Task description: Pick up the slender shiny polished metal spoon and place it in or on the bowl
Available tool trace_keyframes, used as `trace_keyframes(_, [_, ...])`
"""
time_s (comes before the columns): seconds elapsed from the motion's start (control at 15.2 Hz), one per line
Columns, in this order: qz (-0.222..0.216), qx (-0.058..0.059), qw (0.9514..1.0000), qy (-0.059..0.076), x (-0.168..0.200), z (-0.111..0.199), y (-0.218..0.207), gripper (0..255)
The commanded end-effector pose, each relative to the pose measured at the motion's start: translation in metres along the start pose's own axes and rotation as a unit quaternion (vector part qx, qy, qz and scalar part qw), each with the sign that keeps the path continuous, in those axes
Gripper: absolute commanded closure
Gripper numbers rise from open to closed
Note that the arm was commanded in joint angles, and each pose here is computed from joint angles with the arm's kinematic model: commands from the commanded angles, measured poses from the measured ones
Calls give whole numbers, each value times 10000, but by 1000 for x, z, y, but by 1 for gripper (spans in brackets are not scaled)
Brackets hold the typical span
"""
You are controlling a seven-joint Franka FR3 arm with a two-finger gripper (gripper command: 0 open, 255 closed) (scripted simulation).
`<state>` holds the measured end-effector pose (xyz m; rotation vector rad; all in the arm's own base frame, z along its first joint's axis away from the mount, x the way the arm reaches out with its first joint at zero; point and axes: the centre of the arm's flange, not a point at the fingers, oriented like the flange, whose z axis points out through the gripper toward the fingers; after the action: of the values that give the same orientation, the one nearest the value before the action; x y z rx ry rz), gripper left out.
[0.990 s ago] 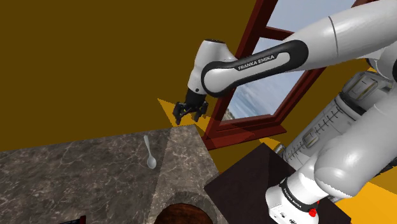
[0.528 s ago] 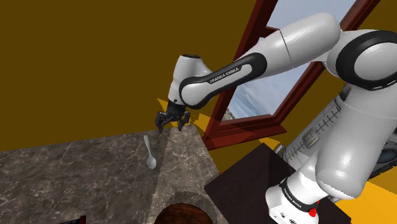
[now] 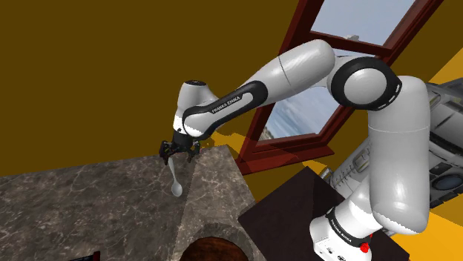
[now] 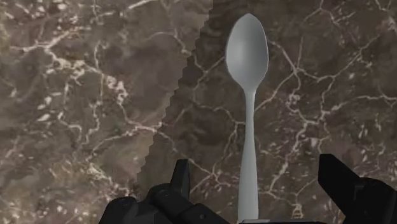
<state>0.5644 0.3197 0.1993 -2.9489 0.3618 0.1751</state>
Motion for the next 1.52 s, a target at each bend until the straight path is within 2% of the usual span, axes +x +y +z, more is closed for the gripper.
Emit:
trace_keyframes(0.0, [51, 14, 10000, -21, 5, 14, -7, 0])
trace_keyframes(0.46, [51, 14, 10000, -21, 5, 54, -7, 0])
trace_keyframes(0.99, [51, 14, 10000, -21, 5, 54, -7, 0])
trace_keyframes(1.06, [51, 14, 10000, -21, 5, 54, -7, 255])
trace_keyframes(1.45, [50, 14, 10000, -21, 4, 53, -7, 255])
